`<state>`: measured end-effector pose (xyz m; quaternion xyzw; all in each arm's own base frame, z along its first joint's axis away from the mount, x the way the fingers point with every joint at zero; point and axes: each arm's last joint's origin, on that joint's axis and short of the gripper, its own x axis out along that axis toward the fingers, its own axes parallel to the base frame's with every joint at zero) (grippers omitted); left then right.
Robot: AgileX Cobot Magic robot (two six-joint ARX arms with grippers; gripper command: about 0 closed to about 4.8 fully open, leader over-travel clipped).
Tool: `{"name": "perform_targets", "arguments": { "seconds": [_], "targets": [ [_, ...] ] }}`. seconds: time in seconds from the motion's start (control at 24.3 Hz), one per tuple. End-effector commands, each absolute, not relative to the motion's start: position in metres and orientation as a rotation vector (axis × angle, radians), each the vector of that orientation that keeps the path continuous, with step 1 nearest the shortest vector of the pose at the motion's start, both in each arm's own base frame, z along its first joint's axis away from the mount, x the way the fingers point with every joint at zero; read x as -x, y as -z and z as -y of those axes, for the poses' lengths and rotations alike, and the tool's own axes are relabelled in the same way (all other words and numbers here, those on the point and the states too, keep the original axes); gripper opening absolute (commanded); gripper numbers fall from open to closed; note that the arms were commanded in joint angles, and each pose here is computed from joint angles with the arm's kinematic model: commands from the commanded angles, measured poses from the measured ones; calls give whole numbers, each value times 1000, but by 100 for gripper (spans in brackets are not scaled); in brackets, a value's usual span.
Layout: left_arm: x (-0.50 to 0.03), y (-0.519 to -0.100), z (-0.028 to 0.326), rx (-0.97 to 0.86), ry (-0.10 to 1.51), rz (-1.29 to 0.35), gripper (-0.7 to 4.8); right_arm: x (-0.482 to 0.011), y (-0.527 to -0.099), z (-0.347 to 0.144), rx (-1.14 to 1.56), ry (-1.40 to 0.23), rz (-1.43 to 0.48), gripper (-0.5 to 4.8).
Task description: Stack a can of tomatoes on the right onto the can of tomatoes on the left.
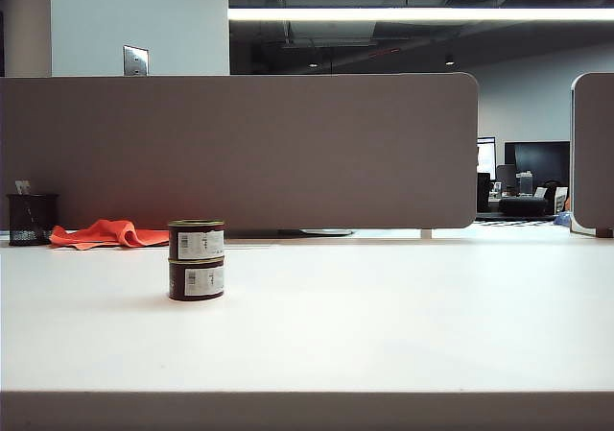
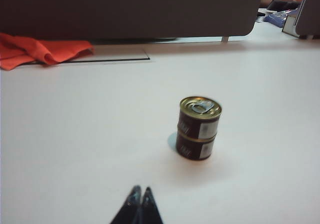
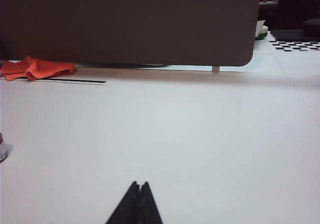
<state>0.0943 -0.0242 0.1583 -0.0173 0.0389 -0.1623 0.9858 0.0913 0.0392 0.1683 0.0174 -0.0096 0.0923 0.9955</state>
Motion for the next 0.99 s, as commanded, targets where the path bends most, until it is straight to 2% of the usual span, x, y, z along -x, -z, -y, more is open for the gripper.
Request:
{"name": "perform_targets", "arguments": {
  "seconds": [0.04, 0.99],
  "targets": [
    [-94, -158, 24, 30, 313, -76, -5, -89, -167, -38, -39, -186, 27, -5],
    [-94, -158, 24, 30, 308, -76, -4, -89, -166, -36, -36, -167, 22, -5]
  ]
}}
